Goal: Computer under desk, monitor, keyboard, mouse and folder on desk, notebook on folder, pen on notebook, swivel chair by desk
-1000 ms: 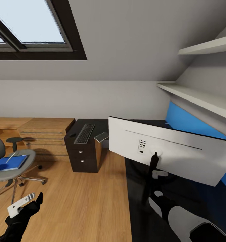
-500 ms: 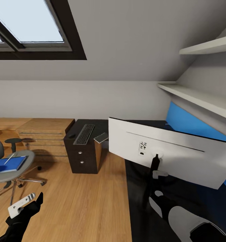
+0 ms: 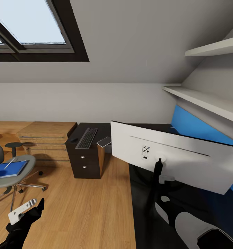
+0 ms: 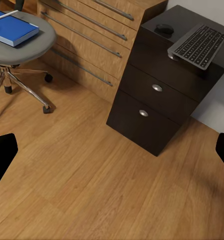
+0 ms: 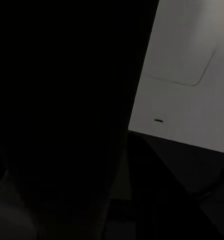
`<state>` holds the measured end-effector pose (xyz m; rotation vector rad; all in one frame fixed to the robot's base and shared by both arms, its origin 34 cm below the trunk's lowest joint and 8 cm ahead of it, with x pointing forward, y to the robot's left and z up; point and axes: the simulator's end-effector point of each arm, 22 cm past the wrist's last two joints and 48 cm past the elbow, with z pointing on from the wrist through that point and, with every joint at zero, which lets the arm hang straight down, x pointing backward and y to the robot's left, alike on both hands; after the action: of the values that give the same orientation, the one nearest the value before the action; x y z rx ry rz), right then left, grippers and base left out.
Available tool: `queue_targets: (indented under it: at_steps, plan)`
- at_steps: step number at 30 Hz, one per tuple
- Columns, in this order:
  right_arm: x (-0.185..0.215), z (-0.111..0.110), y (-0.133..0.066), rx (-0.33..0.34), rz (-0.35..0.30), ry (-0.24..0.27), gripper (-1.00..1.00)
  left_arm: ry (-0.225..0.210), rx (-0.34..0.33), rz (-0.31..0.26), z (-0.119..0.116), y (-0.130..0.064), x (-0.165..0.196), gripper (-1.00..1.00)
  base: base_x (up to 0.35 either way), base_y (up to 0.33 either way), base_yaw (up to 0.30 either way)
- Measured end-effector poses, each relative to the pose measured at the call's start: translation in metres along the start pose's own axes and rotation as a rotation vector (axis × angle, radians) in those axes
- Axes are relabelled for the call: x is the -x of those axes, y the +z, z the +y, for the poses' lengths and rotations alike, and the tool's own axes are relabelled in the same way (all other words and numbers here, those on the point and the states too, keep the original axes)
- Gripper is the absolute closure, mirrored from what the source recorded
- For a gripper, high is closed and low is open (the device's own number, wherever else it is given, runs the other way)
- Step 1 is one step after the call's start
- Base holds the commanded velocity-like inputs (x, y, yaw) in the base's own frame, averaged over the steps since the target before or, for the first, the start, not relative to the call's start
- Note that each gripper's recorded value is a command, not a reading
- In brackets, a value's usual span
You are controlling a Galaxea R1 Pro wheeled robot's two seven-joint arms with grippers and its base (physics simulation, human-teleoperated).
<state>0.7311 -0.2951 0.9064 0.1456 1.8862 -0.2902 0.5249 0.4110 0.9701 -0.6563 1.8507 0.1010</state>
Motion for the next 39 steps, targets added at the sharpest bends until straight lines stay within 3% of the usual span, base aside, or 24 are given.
queue_targets:
  at_steps: [29, 39]
  plan:
    - [0.0014, -0.0007, 0.001, 0.009, -0.005, -0.014, 1.0, -0.001, -0.002, -0.002, -0.0003, 0.0, 0.0005, -1.0, -0.002, 0.0, 0.0]
    - [0.0002, -0.0021, 0.0017, 0.004, -0.002, -0.007, 1.0, 0.0, -0.001, 0.0, -0.0004, 0.0006, -0.0003, -1.0, -0.302, 0.0, 0.0]
